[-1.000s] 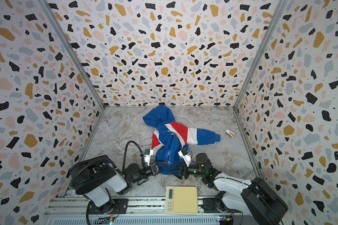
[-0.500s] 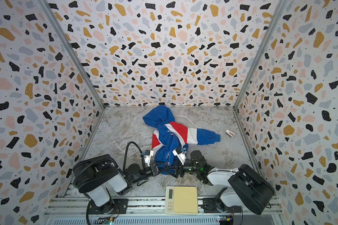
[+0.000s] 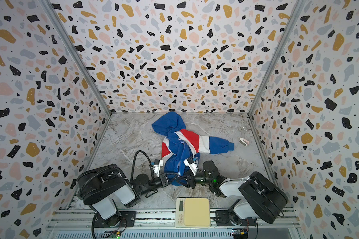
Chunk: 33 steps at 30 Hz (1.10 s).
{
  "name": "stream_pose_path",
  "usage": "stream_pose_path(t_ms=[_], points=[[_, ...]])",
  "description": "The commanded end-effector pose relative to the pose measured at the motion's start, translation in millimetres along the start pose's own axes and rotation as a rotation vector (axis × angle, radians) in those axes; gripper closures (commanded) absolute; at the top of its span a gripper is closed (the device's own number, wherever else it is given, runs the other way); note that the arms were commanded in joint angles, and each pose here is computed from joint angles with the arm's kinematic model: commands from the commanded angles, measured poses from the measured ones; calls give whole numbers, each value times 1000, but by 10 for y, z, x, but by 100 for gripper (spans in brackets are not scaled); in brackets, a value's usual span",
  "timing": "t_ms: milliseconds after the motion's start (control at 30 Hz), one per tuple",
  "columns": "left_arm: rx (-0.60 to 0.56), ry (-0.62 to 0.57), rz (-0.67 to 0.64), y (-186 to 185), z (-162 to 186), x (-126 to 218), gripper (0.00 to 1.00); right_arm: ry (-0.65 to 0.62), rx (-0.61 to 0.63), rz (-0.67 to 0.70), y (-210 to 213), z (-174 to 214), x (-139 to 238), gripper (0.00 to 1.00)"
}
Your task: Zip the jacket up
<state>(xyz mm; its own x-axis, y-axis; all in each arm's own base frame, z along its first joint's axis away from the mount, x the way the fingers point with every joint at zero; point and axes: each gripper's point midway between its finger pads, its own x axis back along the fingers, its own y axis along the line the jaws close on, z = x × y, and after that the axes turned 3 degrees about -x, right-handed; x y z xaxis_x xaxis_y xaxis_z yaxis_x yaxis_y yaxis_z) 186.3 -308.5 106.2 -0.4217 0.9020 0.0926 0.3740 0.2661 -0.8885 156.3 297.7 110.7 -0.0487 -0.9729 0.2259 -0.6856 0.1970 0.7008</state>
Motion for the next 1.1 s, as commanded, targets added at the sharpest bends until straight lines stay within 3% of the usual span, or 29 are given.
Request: stream_pose_path(t_ms=[0,300,933,1067], points=[[-45,-85,162,-396,-183,57,100,-9,5,-45,101,4,-13,54],[-45,-88,163,-396,-186,71,100,-22,-12,-51,132,31,-55,61],[-49,-85,152,-365,-168,87,100,-71,-92,97,-36,-210,-53,99],[-53,-82,146,-349,-154,88,100,-85,-125,118,-62,-273,-30,100]])
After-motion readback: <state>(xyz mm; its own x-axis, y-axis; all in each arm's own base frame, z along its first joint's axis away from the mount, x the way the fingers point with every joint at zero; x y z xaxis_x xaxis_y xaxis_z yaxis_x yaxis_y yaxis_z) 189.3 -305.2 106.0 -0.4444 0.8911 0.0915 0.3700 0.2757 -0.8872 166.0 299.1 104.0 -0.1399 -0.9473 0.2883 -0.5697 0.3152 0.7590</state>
